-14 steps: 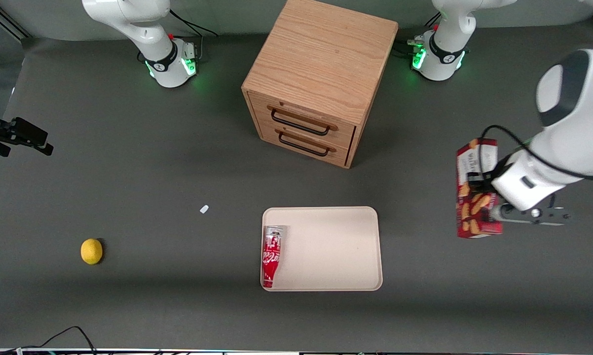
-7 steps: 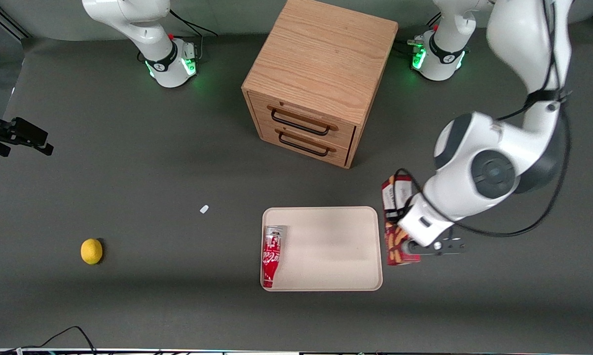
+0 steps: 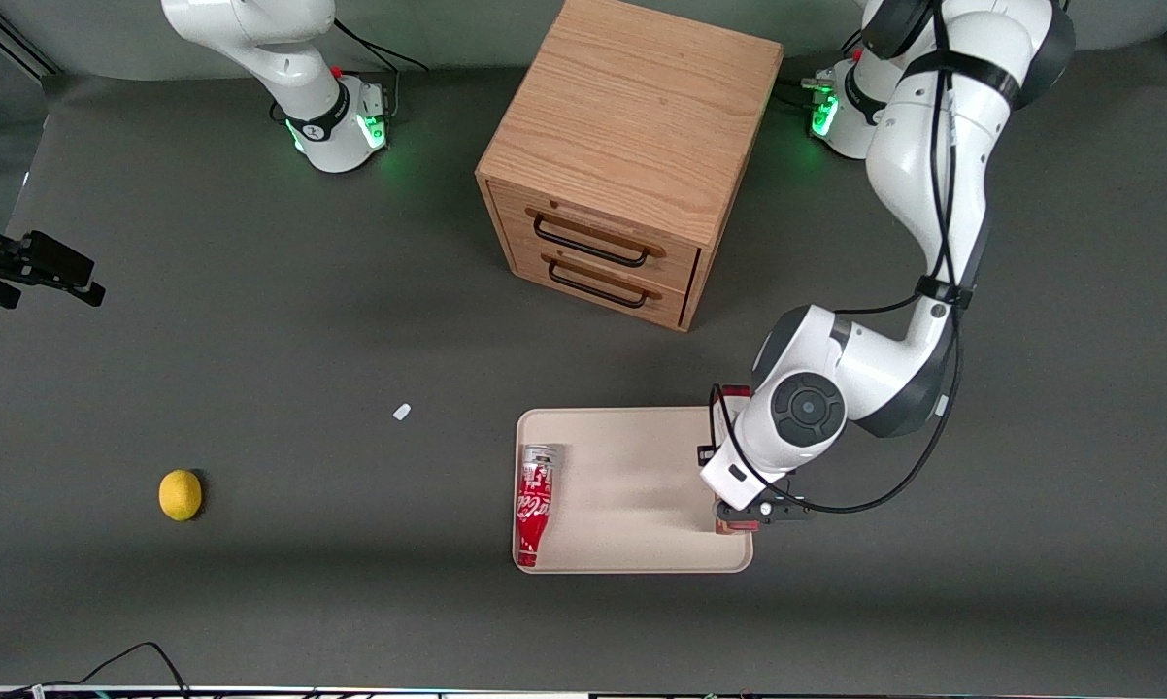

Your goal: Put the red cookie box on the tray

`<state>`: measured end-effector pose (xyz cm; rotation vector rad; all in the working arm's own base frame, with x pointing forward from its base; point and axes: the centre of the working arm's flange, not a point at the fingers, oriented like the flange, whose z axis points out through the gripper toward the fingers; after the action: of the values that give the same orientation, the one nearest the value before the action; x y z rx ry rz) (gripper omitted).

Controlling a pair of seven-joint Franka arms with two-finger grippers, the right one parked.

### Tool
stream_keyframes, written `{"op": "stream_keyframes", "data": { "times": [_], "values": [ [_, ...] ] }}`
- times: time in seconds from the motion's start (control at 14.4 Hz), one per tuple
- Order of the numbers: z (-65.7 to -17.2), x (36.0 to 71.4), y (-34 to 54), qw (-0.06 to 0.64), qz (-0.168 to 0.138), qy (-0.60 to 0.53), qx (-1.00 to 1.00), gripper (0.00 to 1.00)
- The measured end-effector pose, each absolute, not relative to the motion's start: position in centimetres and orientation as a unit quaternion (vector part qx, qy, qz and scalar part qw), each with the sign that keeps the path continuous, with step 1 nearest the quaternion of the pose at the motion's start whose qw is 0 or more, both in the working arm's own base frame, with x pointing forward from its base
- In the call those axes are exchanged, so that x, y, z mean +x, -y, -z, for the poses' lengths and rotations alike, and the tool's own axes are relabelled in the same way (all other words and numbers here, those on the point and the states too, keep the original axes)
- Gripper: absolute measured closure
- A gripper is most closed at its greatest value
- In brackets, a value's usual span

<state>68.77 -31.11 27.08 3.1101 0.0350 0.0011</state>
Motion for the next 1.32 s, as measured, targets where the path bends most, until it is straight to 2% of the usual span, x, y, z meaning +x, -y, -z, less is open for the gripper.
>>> {"op": "stream_keyframes", "data": {
  "times": [0.42,0.77,0.9,0.97,1.04,1.32],
  "values": [
    [-25.0,69.3,31.4,0.019,-0.022,-0.01,1.0,0.84],
    [-24.0,69.3,31.5,0.018,-0.021,-0.009,1.0,0.84],
    [-24.0,69.3,31.5,0.018,-0.021,-0.009,1.0,0.7],
    [-24.1,69.4,31.4,0.018,-0.022,-0.01,1.0,0.7],
    [-24.2,69.5,31.4,0.018,-0.026,-0.01,0.999,0.66],
    [-25.4,70.3,31.3,0.027,-0.048,-0.013,0.998,0.26]
  ]
}}
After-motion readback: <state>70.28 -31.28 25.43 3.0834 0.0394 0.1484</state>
